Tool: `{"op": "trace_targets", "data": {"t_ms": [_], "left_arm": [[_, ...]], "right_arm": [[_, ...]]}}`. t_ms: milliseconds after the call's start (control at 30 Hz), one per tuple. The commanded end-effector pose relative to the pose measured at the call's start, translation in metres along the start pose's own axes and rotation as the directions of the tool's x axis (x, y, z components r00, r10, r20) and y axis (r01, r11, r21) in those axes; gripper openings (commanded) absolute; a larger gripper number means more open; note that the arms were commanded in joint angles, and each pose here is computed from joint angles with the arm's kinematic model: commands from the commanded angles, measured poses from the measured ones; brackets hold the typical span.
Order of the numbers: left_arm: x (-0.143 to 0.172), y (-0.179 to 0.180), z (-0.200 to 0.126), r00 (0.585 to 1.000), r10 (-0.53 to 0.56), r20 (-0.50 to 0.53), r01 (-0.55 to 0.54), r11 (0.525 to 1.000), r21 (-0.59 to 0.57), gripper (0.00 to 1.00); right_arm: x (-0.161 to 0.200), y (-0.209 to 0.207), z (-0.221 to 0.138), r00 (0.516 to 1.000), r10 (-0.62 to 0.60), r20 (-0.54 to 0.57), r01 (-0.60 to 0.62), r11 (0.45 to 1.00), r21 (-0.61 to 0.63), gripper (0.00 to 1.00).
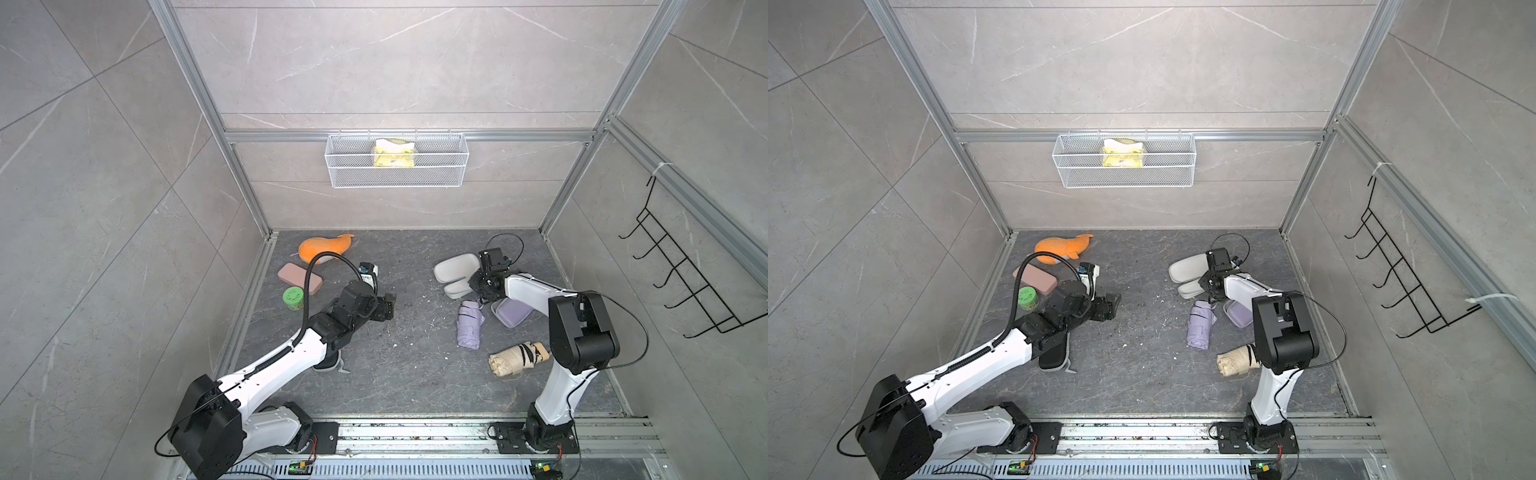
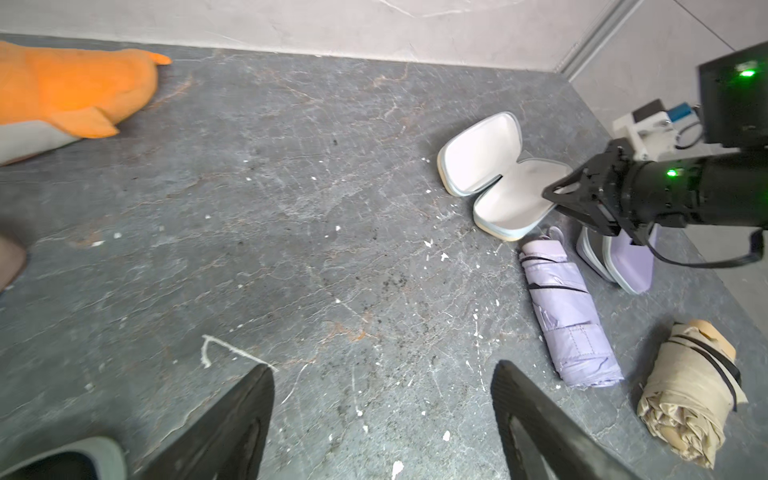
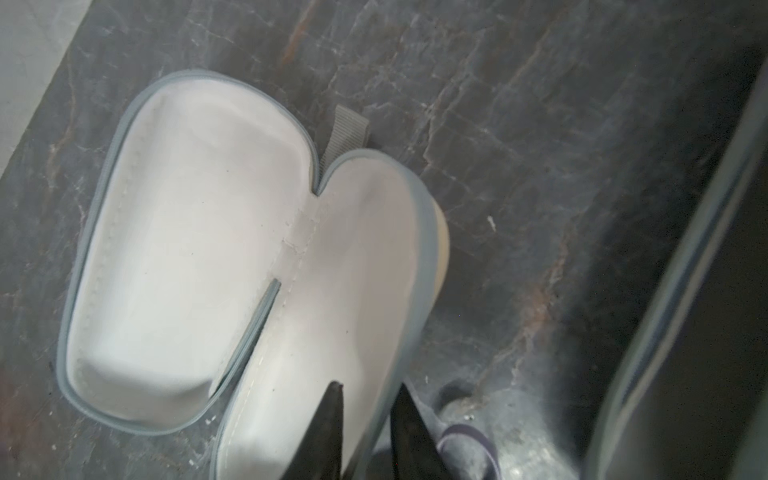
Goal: Put umbrellas into zippered umbrella sleeves
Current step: Pick up the umbrella sleeve at the center of the board, then place the umbrella sleeve at the center of the board.
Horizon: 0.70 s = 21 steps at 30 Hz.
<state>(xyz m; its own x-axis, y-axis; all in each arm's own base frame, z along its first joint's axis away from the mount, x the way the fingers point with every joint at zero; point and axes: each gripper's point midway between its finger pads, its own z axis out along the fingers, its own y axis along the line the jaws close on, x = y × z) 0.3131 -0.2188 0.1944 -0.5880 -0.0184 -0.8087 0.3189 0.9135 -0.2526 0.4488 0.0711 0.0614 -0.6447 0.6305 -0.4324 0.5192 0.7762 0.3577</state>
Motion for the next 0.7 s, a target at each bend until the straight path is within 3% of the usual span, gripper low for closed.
{"op": "trace_targets", "data": {"t_ms": [0, 133, 233, 300, 400, 500, 600, 667], "left_arm": [[-0.025, 0.009, -0.015, 0.999, -0.02, 0.038, 0.021, 0.999, -0.034, 0.84], [-0.025, 0.025, -0.018, 0.996, -0.086, 0.023, 0.087, 0.995, -0.042, 0.86], [-0.021, 0.038, -0.02, 0.986, -0.165, -0.017, 0.164, 0.986, -0.041, 0.86], [-0.014, 0.041, -0.021, 0.978, -0.206, -0.039, 0.204, 0.978, -0.036, 0.86], [-0.001, 0.037, -0.02, 0.967, -0.239, -0.087, 0.239, 0.971, -0.015, 0.86], [0.015, 0.038, -0.017, 0.952, -0.283, -0.117, 0.284, 0.959, -0.007, 0.86], [0.035, 0.035, -0.011, 0.933, -0.327, -0.147, 0.332, 0.943, 0.009, 0.85], [0.044, 0.034, -0.007, 0.931, -0.322, -0.171, 0.326, 0.945, -0.004, 0.84]], "right_arm": [[-0.012, 0.049, -0.044, 0.992, -0.116, 0.052, 0.123, 0.982, -0.146, 0.17], [0.037, 0.096, -0.085, 0.938, -0.348, -0.007, 0.333, 0.905, -0.265, 0.13], [0.104, 0.117, -0.108, 0.83, -0.549, -0.097, 0.48, 0.792, -0.377, 0.12], [0.143, 0.116, -0.117, 0.776, -0.609, -0.165, 0.486, 0.743, -0.46, 0.11], [0.182, 0.104, -0.119, 0.749, -0.62, -0.236, 0.444, 0.733, -0.515, 0.1], [0.199, 0.096, -0.109, 0.744, -0.612, -0.266, 0.432, 0.745, -0.508, 0.12], [0.21, 0.088, -0.097, 0.734, -0.609, -0.301, 0.434, 0.762, -0.481, 0.19], [0.209, 0.079, -0.095, 0.738, -0.6, -0.308, 0.442, 0.775, -0.451, 0.3]]}}
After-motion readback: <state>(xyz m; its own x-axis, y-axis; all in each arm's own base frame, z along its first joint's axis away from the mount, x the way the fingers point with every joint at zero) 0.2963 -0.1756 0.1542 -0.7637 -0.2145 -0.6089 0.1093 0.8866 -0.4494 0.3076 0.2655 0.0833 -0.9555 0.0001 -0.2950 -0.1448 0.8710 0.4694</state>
